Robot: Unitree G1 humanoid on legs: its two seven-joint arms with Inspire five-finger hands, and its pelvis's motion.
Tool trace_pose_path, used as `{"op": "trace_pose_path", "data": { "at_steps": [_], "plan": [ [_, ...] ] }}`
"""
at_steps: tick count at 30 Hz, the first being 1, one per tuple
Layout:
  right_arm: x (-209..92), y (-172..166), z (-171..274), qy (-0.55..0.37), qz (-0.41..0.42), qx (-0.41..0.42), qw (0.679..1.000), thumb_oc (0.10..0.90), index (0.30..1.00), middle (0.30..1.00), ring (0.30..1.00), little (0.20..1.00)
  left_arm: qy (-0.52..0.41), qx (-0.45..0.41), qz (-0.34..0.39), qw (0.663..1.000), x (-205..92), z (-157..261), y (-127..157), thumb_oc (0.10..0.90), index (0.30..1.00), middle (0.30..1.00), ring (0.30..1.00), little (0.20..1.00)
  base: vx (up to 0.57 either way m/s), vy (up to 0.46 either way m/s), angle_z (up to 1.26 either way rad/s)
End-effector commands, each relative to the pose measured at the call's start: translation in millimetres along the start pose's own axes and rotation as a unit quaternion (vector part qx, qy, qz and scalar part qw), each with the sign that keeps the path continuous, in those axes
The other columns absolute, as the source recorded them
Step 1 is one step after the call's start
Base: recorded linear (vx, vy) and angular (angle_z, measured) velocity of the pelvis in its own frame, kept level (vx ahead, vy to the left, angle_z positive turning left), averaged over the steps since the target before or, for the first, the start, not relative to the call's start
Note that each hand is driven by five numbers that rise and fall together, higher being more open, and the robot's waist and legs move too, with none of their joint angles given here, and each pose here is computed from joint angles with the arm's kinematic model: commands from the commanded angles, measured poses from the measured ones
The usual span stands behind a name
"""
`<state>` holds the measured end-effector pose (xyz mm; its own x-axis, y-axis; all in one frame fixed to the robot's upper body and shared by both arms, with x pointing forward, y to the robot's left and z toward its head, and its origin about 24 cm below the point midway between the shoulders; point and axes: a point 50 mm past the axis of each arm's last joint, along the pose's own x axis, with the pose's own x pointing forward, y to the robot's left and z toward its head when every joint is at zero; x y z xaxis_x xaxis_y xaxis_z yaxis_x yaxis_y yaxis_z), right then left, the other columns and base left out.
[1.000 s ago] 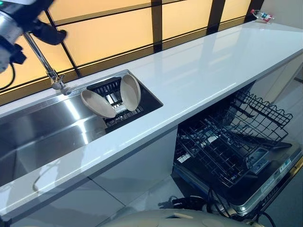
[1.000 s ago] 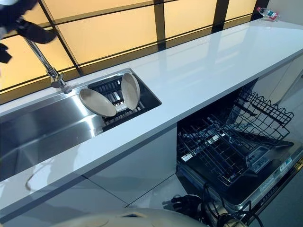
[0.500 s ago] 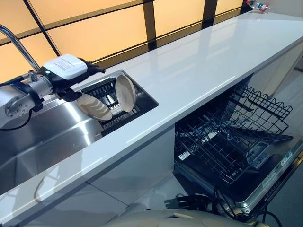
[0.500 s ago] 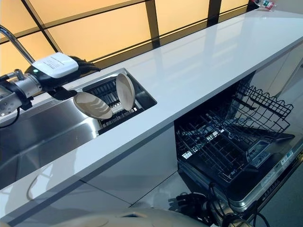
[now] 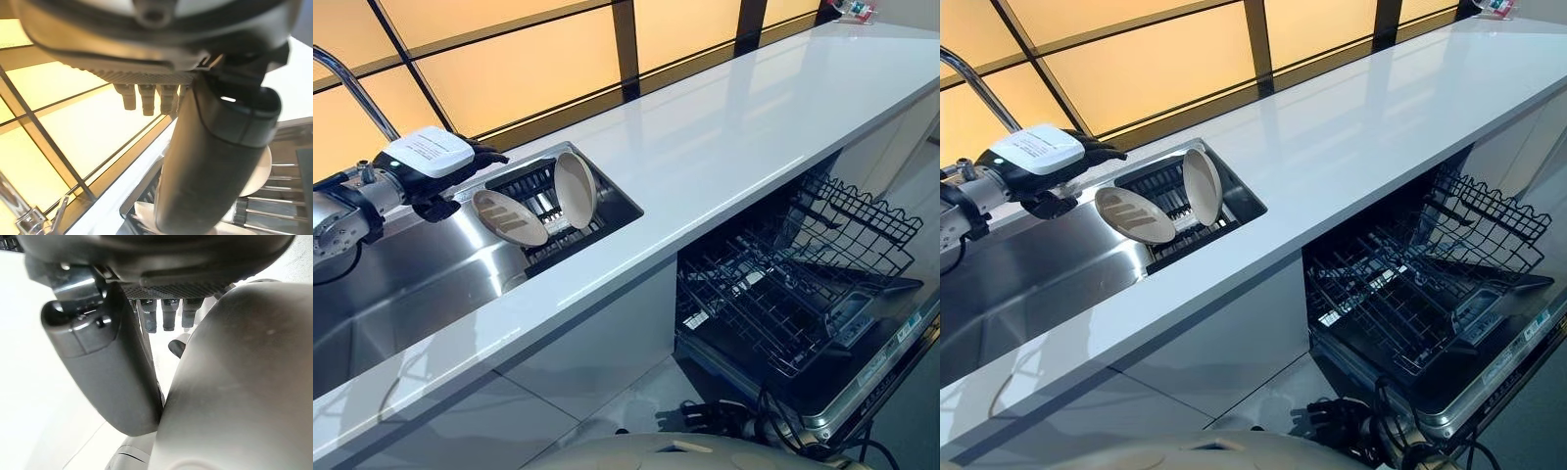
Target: Pick up plates and place into dishwasher.
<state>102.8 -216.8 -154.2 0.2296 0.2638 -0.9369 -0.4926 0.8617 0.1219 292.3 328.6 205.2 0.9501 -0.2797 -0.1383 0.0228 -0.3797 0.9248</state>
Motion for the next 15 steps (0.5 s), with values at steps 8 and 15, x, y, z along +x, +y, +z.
{"op": "trace_pose_path", "data": {
  "at_steps": [8, 15],
  "plan": [
    [0.0, 14.6, -14.3, 0.013, 0.030, -0.019, 0.999, 0.800, 0.900, 0.900, 0.900, 0.900, 0.129, -0.008, 0.135, 0.982, -28.4, -53.2, 55.7, 0.800, 0.900, 0.900, 0.900, 0.900, 0.00, 0.000, 0.00],
    [0.7, 15.2, -15.1, 0.011, 0.026, -0.011, 1.000, 0.800, 0.900, 0.900, 0.900, 0.900, 0.125, -0.019, 0.128, 0.984, -18.0, -46.6, 40.6, 0.800, 0.900, 0.900, 0.900, 0.900, 0.00, 0.000, 0.00]
  ]
}}
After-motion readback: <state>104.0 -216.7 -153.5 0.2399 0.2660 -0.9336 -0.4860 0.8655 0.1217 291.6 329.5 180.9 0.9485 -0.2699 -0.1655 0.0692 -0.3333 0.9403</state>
